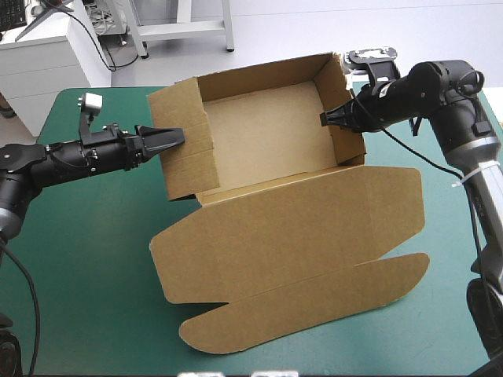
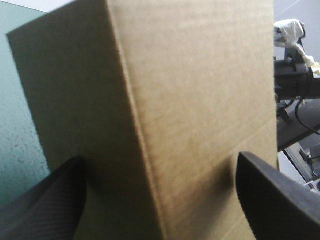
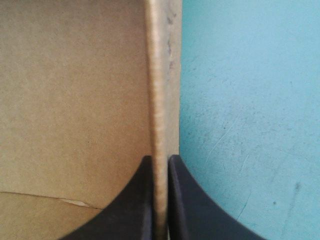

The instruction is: Fold the box

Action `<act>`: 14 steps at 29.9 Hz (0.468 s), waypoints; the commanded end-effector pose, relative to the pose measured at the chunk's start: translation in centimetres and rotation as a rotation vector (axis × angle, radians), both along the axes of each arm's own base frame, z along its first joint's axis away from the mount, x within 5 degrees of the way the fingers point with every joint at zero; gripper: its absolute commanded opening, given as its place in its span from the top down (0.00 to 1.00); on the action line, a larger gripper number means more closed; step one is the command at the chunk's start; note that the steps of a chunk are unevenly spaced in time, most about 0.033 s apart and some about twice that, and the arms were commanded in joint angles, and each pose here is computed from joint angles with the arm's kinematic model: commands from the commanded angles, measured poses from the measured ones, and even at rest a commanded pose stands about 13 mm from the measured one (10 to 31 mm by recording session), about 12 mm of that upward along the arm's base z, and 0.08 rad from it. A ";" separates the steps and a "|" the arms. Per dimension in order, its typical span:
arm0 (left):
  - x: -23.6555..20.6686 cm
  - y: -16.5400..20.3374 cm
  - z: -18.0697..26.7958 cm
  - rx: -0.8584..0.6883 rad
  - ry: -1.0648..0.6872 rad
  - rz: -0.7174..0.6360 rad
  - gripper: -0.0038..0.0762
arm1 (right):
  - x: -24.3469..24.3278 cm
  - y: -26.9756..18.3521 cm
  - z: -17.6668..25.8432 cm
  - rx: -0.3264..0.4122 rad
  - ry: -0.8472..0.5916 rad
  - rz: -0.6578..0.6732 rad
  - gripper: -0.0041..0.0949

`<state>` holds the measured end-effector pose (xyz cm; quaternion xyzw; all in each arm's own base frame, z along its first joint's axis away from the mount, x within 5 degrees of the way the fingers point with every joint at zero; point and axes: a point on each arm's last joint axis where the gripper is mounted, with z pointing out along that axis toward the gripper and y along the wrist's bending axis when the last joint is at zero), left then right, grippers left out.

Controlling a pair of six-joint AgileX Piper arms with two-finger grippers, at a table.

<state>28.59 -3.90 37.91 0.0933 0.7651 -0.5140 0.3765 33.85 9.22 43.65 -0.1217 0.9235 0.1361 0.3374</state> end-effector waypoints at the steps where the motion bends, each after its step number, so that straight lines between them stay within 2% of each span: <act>1: -1.9 -1.8 2.5 -0.090 -0.070 -0.133 0.23 | -1.1 -0.2 2.6 0.061 -0.113 -0.013 0.97; 10: -1.8 -2.3 2.5 -0.102 -0.033 -0.128 0.23 | -1.3 0.5 2.6 0.062 -0.108 0.006 0.96; 14: -1.9 -3.2 3.0 0.026 -0.005 -0.059 0.23 | -1.5 1.5 2.5 0.002 -0.128 -0.021 0.95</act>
